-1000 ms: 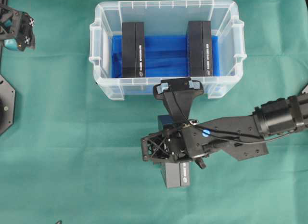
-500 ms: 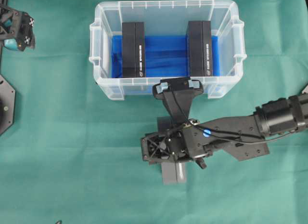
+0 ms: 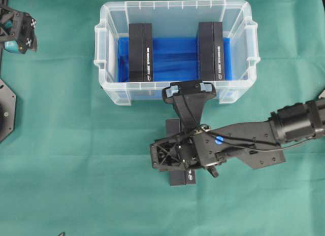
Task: Take out the box from the case.
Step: 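Lower the box onto the green cloth and open the right gripper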
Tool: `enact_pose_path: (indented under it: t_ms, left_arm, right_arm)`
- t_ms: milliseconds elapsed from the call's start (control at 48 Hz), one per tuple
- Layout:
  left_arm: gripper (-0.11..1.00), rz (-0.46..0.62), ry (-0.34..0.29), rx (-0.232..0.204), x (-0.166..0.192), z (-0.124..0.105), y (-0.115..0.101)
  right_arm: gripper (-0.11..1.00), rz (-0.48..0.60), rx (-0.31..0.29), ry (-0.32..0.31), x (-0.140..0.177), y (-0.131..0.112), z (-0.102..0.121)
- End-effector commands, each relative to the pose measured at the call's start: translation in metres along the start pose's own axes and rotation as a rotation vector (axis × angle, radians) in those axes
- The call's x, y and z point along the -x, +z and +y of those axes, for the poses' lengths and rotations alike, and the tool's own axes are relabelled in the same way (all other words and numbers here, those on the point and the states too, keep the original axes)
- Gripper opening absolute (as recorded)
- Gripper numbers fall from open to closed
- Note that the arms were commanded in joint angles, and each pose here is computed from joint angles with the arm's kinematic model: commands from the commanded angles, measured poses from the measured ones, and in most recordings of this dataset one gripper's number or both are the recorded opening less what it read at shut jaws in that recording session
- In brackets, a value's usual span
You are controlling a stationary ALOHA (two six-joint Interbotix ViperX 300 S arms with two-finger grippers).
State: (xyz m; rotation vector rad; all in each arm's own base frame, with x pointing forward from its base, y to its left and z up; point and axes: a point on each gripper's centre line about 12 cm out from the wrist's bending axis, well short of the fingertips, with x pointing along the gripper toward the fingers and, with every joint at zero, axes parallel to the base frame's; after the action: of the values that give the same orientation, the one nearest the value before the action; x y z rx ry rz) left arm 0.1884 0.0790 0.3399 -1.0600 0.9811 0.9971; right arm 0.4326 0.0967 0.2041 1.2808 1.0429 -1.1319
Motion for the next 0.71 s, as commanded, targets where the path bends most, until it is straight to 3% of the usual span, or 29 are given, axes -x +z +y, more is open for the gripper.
enact_pose_path:
  t_ms: [0, 208, 562, 688]
  left_arm:
    - [0.92, -0.012, -0.014, 0.007, 0.004, 0.000, 0.002]
    - [0.92, -0.012, -0.014, 0.010, 0.004, 0.000, 0.002]
    - [0.92, -0.013, -0.015, 0.010, 0.005, 0.000, 0.002]
    - [0.92, -0.014, -0.015, 0.010, 0.005, 0.000, 0.002]
  right_arm:
    - [0.91, 0.018, -0.003, 0.073, 0.031, 0.001, 0.003]
    - [0.91, 0.014, -0.010, 0.095, 0.061, 0.007, 0.000]
    - [0.91, -0.115, -0.025, 0.130, 0.138, 0.033, 0.003]
    - [0.90, -0.125, -0.016, 0.128, 0.148, 0.034, 0.004]
